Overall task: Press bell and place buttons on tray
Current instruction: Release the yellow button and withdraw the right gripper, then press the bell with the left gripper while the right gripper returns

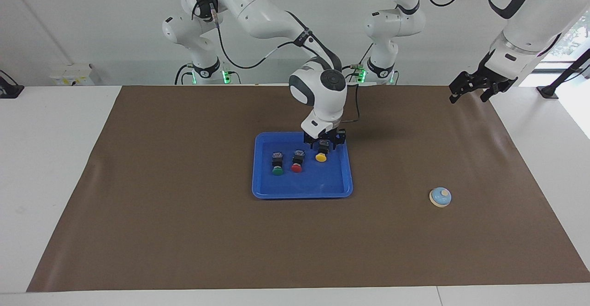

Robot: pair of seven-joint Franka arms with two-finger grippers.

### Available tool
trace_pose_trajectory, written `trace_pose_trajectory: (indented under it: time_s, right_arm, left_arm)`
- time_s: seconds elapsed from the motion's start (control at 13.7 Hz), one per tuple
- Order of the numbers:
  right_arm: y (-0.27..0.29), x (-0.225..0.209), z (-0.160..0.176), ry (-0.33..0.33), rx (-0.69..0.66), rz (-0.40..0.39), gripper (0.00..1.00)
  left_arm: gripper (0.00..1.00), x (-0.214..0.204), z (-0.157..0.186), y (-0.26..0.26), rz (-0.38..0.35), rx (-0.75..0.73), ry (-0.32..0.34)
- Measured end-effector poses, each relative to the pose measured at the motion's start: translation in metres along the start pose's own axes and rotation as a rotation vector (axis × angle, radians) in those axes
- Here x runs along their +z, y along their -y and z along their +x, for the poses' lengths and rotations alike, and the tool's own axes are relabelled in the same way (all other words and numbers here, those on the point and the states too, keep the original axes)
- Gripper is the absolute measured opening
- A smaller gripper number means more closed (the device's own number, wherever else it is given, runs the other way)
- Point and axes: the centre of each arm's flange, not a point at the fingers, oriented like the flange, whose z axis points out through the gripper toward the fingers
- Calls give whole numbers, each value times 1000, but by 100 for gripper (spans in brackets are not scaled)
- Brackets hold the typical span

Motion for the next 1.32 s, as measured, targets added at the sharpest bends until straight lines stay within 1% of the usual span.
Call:
trace_pose_trajectory:
  time_s: [0.15, 0.29, 0.44, 0.59, 0.73, 0.81, 0.95, 1.03, 1.1, 1.17, 1.24, 1.32]
  right_arm:
    - [-16, -23, 17, -7, 47, -3, 100]
    - [-49, -57, 48, -25, 113, 13, 100]
    - [-96, -95, 81, -41, 174, 26, 100]
    - [-145, -130, 104, -43, 182, 23, 100]
    - [-195, -156, 119, -24, 150, 5, 100]
    - [-221, -167, 127, -13, 127, -3, 100]
    - [-271, -184, 138, 10, 78, -15, 100]
    - [-297, -192, 143, 19, 49, -17, 100]
    - [-322, -200, 147, 27, 23, -18, 100]
    - [-346, -209, 149, 35, 0, -18, 100]
    - [-370, -218, 150, 40, -23, -17, 100]
    - [-391, -228, 149, 42, -45, -15, 100]
  left_arm:
    - [100, 0, 0, 0, 0, 0, 0]
    - [100, 0, 0, 0, 0, 0, 0]
    - [100, 0, 0, 0, 0, 0, 0]
    - [100, 0, 0, 0, 0, 0, 0]
    - [100, 0, 0, -1, 0, 2, -2]
    - [100, -2, 2, -3, 1, 5, -17]
    - [100, -5, 12, -12, 5, 21, -106]
    - [93, -1, 18, -18, 6, 25, -148]
    - [81, 5, 21, -22, 5, 20, -163]
    - [65, 12, 22, -23, 4, 15, -164]
    - [55, 20, 24, -22, 4, 10, -163]
    - [41, 29, 28, -21, 4, 7, -164]
